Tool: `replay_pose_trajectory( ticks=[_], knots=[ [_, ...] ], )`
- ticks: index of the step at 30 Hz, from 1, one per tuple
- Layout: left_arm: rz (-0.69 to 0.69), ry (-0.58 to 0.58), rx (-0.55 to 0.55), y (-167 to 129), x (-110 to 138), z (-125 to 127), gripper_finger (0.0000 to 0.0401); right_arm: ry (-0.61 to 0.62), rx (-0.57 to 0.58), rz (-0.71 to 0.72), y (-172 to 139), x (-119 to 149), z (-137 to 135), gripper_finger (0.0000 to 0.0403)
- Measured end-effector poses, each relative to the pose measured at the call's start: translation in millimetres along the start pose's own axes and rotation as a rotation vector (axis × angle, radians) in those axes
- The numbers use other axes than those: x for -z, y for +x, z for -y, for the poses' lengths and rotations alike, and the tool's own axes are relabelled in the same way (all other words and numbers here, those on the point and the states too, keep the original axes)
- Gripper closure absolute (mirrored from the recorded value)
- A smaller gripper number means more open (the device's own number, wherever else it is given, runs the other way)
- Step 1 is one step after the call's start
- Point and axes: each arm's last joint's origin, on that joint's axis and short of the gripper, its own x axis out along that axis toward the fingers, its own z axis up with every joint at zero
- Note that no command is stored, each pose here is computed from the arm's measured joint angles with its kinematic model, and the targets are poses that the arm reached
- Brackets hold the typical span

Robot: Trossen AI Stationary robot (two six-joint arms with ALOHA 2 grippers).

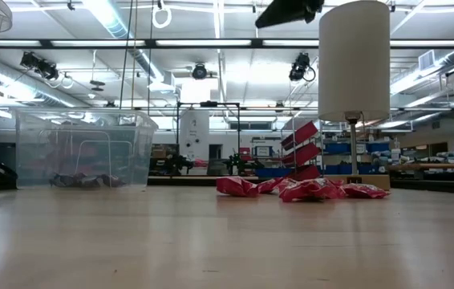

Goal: Sort candy
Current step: Put the red chocolate into the bottom left transparent bin

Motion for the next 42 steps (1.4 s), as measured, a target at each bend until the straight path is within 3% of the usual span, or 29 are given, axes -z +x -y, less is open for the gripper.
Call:
replay_pose_trajectory(
  ticks=[3,33,37,42],
  knots=[
    [-0.009,-0.044,0.028,5,0,-1,0.04,0.016,0.009,-0.015,3,5,2,0.0403],
    [0.056,-0.064,0.024,5,-7,-2,0.0364,0.026,0.029,0.031,7,4,6,0.0403],
    [0.105,-0.043,0.122,2,-17,6,0.0364,0.021,0.029,0.032,7,4,6,0.0403],
    [0.21,0.122,0.304,-7,-37,20,0.0364,0.015,0.029,0.024,11,4,4,0.0403]
  ],
)
